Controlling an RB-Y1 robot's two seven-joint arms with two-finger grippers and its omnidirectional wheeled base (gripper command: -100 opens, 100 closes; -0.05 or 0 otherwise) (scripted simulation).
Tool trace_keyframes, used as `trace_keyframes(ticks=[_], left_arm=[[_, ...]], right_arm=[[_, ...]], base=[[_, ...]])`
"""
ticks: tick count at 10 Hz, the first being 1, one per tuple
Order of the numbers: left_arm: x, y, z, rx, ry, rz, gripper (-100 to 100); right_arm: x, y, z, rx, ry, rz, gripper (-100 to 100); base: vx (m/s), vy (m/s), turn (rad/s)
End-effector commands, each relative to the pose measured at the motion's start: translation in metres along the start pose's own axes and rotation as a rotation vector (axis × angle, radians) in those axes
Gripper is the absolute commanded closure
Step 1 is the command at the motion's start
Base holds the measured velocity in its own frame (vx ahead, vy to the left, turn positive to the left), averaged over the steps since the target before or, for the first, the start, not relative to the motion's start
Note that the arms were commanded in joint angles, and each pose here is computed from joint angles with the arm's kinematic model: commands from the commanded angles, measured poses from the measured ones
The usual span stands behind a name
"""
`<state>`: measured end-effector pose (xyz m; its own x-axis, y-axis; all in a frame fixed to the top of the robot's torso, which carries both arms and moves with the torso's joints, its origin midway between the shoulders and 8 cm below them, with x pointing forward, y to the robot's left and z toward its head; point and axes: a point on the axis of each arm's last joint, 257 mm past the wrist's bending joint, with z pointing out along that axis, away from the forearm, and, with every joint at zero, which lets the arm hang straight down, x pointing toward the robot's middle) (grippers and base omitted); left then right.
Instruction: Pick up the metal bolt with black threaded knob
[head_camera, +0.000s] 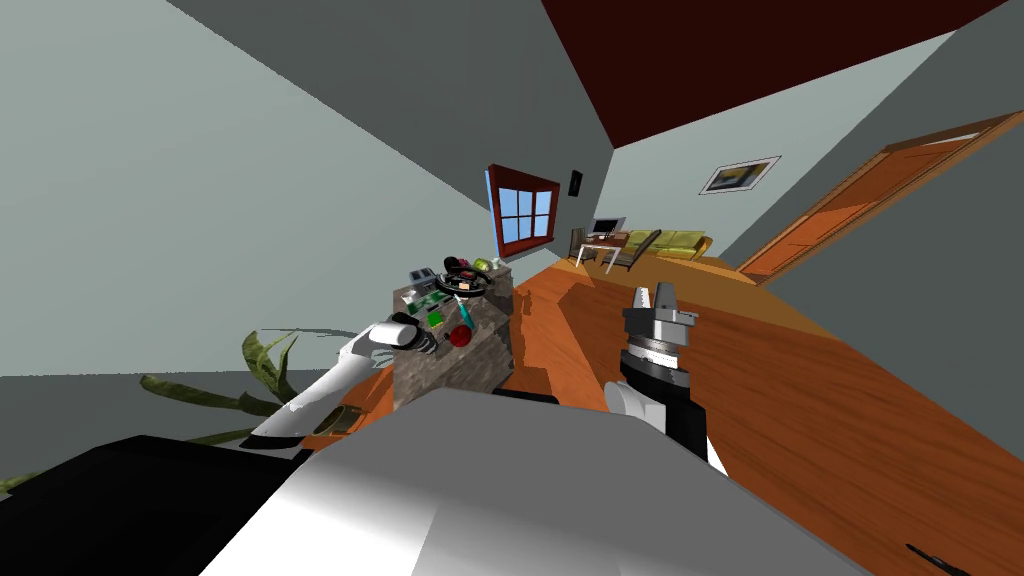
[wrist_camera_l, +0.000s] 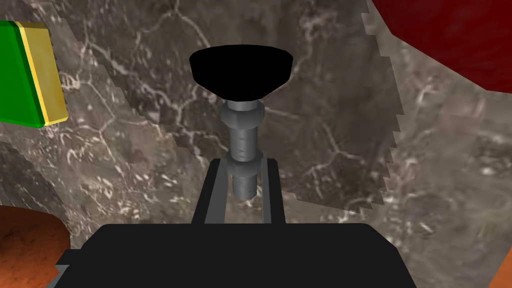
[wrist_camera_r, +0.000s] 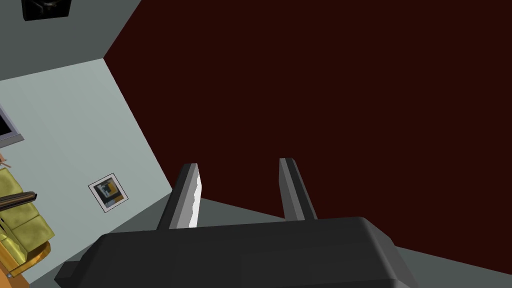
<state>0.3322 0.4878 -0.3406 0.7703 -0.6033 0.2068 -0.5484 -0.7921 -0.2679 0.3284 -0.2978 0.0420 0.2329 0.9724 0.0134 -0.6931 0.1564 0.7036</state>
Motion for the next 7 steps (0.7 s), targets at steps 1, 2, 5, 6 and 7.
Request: trace_keyframes(ticks=[1, 2, 5, 6, 7], left_arm=[[0.000, 0.000, 0.000, 0.000, 0.000, 0.000, 100], [0.000, 0.000, 0.000, 0.000, 0.000, 0.000, 100], [0.008, 0.000, -0.016, -0.003, 0.000, 0.006, 100], [0.006, -0.001, -0.013, 0.000, 0.002, 0.006, 100], [0.006, -0.001, -0.014, -0.001, 0.001, 0.005, 0]], right_arm=[[0.000, 0.000, 0.000, 0.000, 0.000, 0.000, 0], [0.000, 0.000, 0.000, 0.000, 0.000, 0.000, 0], [0.000, 0.000, 0.000, 0.000, 0.000, 0.000, 0], [0.000, 0.000, 0.000, 0.000, 0.000, 0.000, 0], [0.000, 0.000, 0.000, 0.000, 0.000, 0.000, 0]], base=[[0.000, 0.000, 0.000], [0.000, 0.000, 0.000], [-0.001, 0.002, 0.013], [0.000, 0.000, 0.000], [0.000, 0.000, 0.000]])
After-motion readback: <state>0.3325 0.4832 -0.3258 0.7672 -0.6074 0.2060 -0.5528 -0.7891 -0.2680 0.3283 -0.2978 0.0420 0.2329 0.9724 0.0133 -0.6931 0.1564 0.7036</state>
